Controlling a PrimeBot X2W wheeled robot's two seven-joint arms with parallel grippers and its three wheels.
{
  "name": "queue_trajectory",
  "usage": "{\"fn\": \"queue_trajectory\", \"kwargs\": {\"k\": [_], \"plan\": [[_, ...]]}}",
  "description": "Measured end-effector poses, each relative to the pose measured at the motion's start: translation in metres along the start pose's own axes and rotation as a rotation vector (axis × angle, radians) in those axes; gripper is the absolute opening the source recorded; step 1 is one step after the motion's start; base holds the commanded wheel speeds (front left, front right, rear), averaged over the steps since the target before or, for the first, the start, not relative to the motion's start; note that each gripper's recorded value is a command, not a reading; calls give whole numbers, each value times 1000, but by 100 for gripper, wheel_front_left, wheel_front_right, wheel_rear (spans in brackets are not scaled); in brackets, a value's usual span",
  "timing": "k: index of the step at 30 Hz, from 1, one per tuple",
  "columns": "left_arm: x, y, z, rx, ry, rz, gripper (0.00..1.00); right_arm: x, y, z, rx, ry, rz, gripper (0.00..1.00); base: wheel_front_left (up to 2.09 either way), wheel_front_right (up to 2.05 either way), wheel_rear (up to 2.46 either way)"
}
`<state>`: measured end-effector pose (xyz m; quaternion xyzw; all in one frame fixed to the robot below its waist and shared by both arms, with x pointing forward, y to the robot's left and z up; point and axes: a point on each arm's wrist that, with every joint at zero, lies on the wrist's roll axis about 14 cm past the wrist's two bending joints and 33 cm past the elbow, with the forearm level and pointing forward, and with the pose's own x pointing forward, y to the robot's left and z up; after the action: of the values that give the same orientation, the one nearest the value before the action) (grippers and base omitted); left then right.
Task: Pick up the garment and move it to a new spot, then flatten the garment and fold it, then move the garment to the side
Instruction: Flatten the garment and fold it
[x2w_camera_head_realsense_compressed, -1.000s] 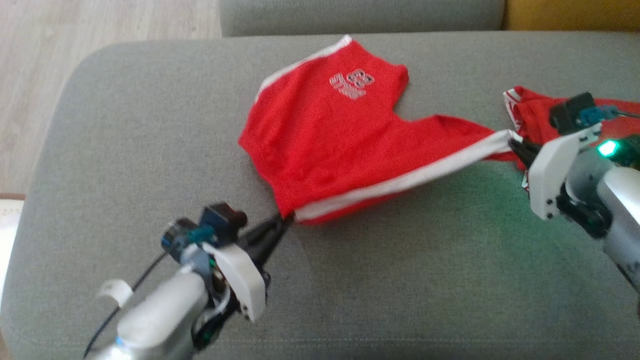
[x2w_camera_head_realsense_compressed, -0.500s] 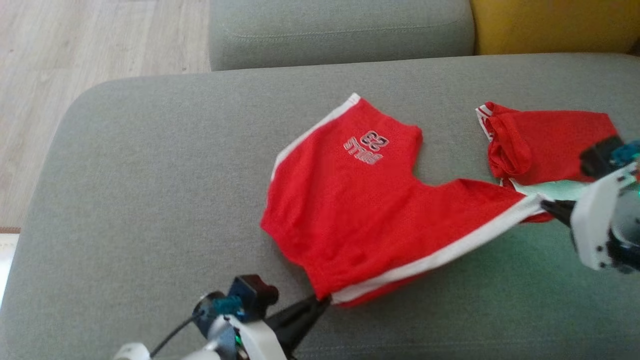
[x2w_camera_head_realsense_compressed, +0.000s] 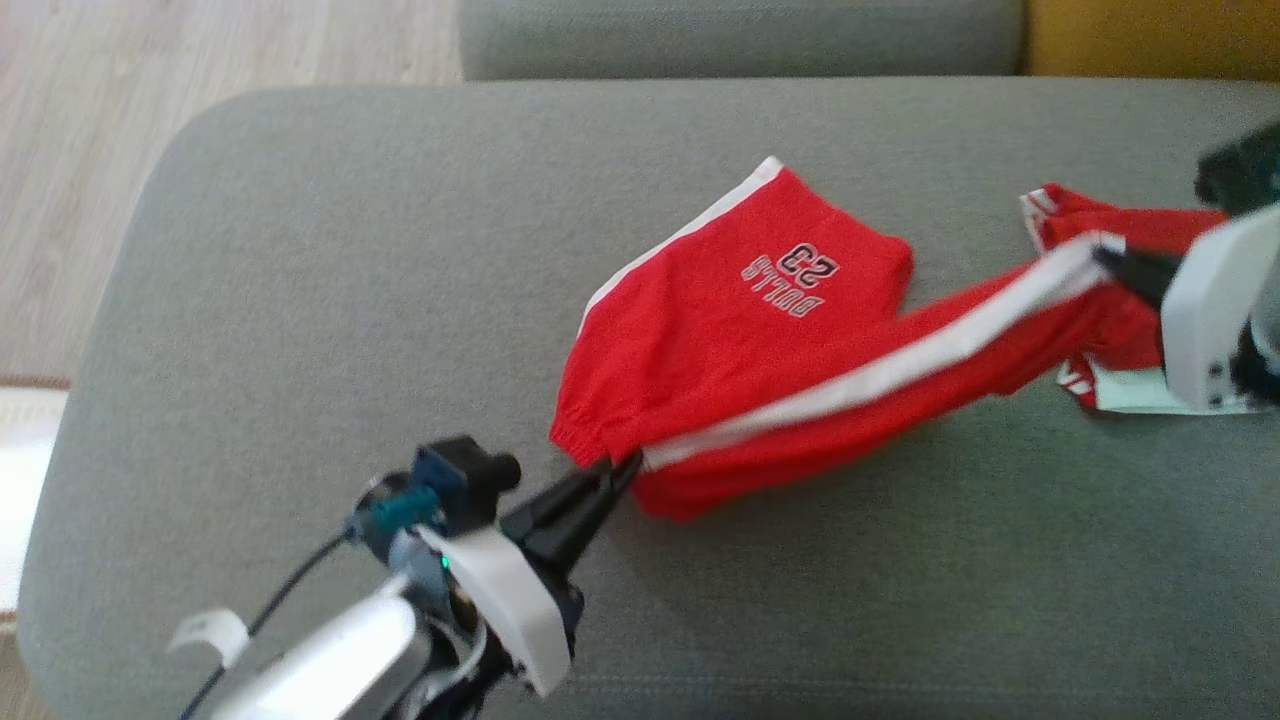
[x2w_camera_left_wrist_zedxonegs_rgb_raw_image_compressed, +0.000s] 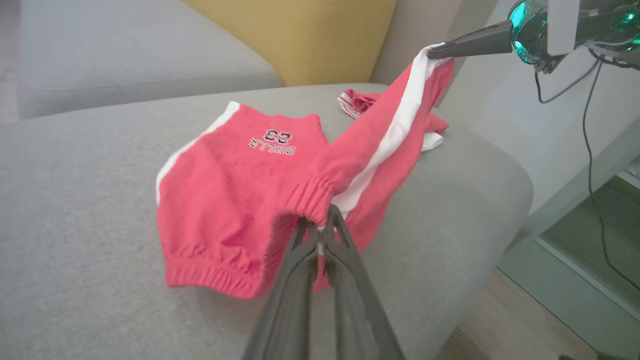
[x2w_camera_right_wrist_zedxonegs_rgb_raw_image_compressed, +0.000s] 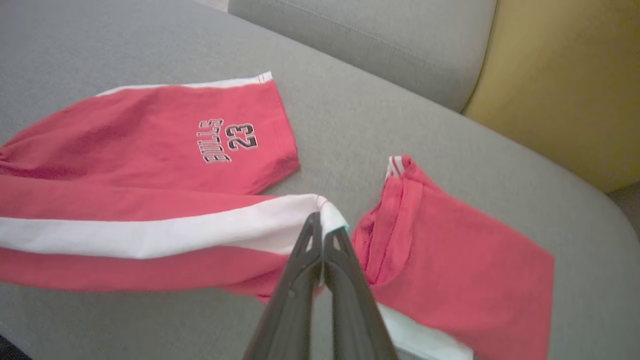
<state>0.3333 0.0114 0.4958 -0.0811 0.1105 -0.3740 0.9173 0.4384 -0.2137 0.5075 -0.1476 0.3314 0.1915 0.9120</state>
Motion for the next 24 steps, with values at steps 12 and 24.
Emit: {"fn": "queue_trajectory", "kwargs": {"k": [12,24], "plan": [[15,60,11,-22,-34,130,0,78,14,88,-125,-58,13,0,0,0,0],[32,101,-11,-77,-7,219,0,164,43,99,-273,-43,63,0,0,0,0]]}}
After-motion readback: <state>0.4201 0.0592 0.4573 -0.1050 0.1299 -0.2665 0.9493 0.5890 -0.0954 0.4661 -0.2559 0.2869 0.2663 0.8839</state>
